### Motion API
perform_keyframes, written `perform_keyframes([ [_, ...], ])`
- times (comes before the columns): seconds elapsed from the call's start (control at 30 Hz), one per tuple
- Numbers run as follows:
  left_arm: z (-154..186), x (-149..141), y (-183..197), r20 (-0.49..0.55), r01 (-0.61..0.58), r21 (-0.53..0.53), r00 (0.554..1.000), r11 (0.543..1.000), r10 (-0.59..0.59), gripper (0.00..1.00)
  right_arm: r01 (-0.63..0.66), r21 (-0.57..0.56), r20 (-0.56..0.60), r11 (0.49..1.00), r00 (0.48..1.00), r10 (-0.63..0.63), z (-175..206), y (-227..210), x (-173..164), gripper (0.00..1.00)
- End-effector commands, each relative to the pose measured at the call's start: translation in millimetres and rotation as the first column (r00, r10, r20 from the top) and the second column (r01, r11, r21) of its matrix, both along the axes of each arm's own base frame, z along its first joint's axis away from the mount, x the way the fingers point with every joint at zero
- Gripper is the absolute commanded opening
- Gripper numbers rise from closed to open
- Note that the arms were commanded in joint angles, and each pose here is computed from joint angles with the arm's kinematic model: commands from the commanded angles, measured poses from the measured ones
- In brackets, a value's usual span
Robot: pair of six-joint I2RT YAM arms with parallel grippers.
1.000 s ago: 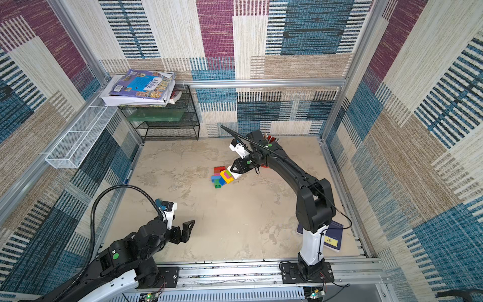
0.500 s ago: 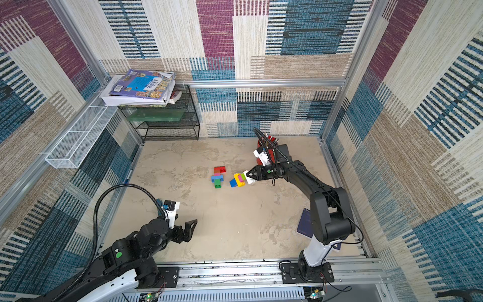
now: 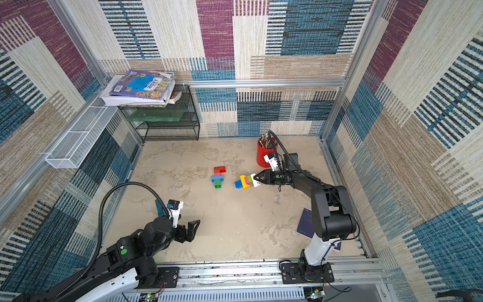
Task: Assemble the letter f with lego
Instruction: Place the lego brick at the center of the board.
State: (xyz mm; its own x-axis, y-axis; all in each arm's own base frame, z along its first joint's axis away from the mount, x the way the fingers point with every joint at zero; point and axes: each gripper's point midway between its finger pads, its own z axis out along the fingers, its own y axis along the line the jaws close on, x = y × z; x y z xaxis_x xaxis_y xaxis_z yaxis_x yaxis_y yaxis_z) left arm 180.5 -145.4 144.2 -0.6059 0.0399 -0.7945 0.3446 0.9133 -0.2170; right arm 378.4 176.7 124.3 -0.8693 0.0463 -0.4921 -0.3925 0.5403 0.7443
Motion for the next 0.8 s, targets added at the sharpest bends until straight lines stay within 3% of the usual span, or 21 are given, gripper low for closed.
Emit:
perform_keyframes([
  [0.0,5.8,2.1,-2.8,0.005,-0.011,-0.035,1.000,0.999,0.011,0.99,-0.015,0.053,0.047,0.999,0.999,0.012,6.6,2.0,6.4,0.20],
  [0.77,0.6,2.0,-1.2,-0.002,-0.019,-0.027,1.000,0.999,0.018,0.99,-0.013,0.111,-0.032,0.994,0.999,0.017,-27.7,0.2,14.9,0.25],
])
